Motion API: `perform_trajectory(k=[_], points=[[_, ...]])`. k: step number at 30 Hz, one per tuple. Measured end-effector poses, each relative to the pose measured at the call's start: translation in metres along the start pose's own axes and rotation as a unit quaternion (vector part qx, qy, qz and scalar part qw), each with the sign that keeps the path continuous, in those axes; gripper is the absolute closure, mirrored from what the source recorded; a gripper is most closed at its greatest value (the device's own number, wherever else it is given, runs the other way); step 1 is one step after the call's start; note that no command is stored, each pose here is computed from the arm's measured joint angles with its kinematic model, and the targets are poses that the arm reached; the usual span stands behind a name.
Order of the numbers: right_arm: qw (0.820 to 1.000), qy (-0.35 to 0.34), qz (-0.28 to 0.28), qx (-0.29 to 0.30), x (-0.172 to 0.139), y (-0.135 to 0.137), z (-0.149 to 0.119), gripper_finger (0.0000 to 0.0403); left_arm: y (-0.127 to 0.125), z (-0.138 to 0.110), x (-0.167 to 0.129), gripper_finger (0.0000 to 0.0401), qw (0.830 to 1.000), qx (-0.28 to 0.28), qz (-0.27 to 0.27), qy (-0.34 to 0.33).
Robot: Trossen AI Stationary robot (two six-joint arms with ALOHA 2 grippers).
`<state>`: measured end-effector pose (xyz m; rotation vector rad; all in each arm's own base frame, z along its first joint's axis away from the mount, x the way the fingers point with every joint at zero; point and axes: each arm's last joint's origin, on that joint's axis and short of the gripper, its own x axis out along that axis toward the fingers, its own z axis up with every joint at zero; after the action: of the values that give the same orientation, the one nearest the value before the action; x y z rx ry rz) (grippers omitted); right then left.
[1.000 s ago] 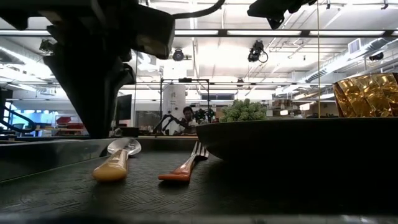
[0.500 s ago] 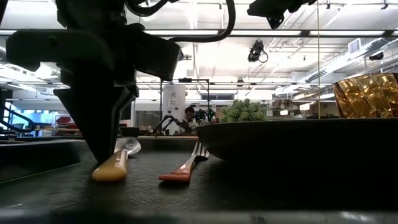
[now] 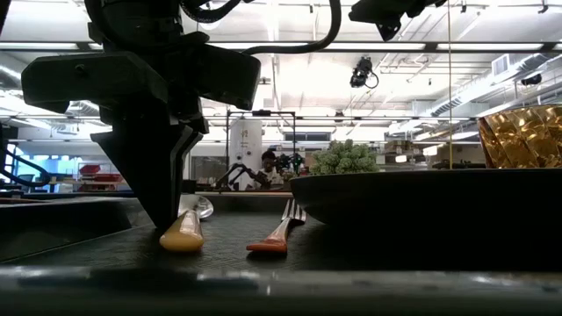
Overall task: Pick and place plate/cup/fork/spoon on tray
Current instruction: Put the yellow spoon to the left side of the orange fork on the black serving tray
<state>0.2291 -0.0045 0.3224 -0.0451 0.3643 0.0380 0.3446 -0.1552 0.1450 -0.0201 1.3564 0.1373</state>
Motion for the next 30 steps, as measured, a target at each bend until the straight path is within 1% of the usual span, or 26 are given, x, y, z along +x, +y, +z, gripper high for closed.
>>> perform_trajectory(k=[5,9,13,18,24,28,30], points=[[1.0,-0.003,0.0,0.0,0.0,0.0,0.001,0.0339,0.0,0.001,-0.003,0.0363,1.0,0.007,0.001,0.006],[1.0,-0.003,0.0,0.0,0.0,0.0,0.001,0.0339,-0.001,0.003,-0.004,0.0363,1.0,0.011,-0.002,-0.005],[1.0,-0.003,0.0,0.0,0.0,0.0,0.001,0.0339,-0.002,0.005,-0.004,0.0362,0.999,0.029,0.004,-0.019],[1.0,-0.003,0.0,0.0,0.0,0.0,0.001,0.0339,-0.001,0.006,-0.004,0.0362,0.999,0.031,0.014,-0.027],[1.0,-0.003,0.0,0.001,0.0,0.0,0.001,0.0339,0.0,0.002,-0.004,0.0362,0.999,0.033,0.009,0.003],[1.0,-0.003,0.0,0.0,0.0,0.0,0.001,0.0339,0.0,0.005,-0.009,0.0362,0.999,0.043,0.01,0.002],[1.0,-0.003,0.0,0.001,0.0,0.0,0.001,0.0339,-0.001,0.008,-0.014,0.0362,0.999,0.047,0.019,-0.006]])
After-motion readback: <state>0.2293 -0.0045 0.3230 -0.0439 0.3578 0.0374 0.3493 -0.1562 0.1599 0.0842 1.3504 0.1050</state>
